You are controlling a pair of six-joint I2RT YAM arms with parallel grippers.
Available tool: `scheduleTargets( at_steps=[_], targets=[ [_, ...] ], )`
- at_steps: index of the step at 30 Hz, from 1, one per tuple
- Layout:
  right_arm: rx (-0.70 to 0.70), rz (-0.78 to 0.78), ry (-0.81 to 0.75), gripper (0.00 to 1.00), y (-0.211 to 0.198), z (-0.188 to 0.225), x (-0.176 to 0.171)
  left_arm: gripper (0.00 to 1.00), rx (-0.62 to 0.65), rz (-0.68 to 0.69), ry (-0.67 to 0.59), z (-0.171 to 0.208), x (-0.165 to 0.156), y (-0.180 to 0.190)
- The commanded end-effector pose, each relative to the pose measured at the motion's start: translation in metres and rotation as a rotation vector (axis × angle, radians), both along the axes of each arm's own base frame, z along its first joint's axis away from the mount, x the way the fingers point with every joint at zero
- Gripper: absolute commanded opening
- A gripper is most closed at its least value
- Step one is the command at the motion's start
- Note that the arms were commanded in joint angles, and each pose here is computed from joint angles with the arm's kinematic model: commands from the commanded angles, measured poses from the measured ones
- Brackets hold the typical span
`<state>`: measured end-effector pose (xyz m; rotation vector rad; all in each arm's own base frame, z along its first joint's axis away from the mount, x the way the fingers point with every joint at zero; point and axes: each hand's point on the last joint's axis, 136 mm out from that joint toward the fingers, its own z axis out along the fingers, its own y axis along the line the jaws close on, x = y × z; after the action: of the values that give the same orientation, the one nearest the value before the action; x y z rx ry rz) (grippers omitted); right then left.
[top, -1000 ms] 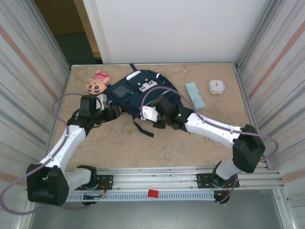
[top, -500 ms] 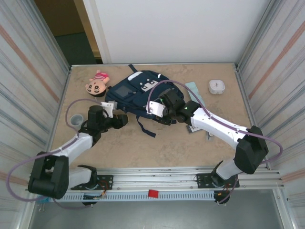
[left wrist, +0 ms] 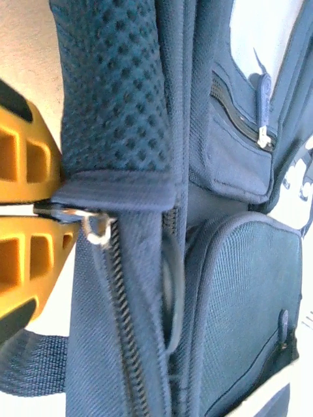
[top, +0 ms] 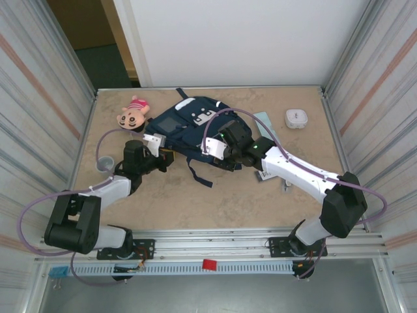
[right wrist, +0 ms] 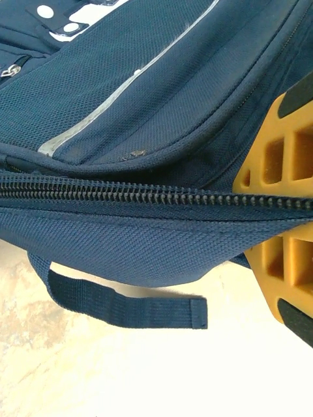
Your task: Pack the student bag
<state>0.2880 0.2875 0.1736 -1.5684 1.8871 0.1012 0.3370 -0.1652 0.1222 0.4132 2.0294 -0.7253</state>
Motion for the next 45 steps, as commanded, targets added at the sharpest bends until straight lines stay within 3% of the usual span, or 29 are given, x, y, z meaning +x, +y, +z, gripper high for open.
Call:
scheduleTargets(
  at_steps=[1,16,19,23,26,28,32,34,37,42,45],
  targets=[
    [0.150,-0.066,-0.096,0.00,0.011,0.053,0.018,0.00,-0.017,-0.116,-0.125,0.035,-0.008,-0.022],
    [0.204,-0.225,-0.051,0.00,0.019,0.032,0.040,0.00,-0.042,-0.411,-0.126,0.076,-0.071,-0.076],
    [0.194,-0.222,-0.053,0.00,0.023,0.026,0.039,0.00,-0.011,-0.358,-0.059,0.071,-0.064,-0.076],
    [0.184,-0.224,-0.058,0.00,0.020,0.023,0.035,0.00,0.169,-0.113,0.170,0.025,-0.042,-0.036],
    [0.170,-0.259,-0.057,0.00,0.008,0.021,0.035,0.00,0.178,-0.049,0.317,0.004,-0.044,-0.017],
    [0.170,-0.264,-0.046,0.00,0.001,0.018,0.033,0.00,0.185,-0.087,0.334,-0.003,-0.052,-0.018],
    [0.193,-0.175,-0.008,0.00,0.001,0.014,0.021,0.00,0.052,-0.309,0.284,0.013,-0.075,-0.054],
    [0.178,-0.138,-0.004,0.00,0.000,0.012,0.017,0.00,0.068,-0.379,0.268,0.016,-0.084,-0.067],
    [0.148,-0.095,0.010,0.00,-0.004,0.008,0.014,0.07,0.113,-0.349,0.277,0.012,-0.081,-0.065],
    [0.172,-0.020,0.018,0.00,-0.004,0.011,0.004,0.34,0.145,-0.296,0.220,0.018,-0.071,-0.054],
    [0.168,0.053,0.020,0.00,-0.006,0.008,-0.004,0.51,0.182,-0.313,0.125,0.030,-0.071,-0.050]
  ],
)
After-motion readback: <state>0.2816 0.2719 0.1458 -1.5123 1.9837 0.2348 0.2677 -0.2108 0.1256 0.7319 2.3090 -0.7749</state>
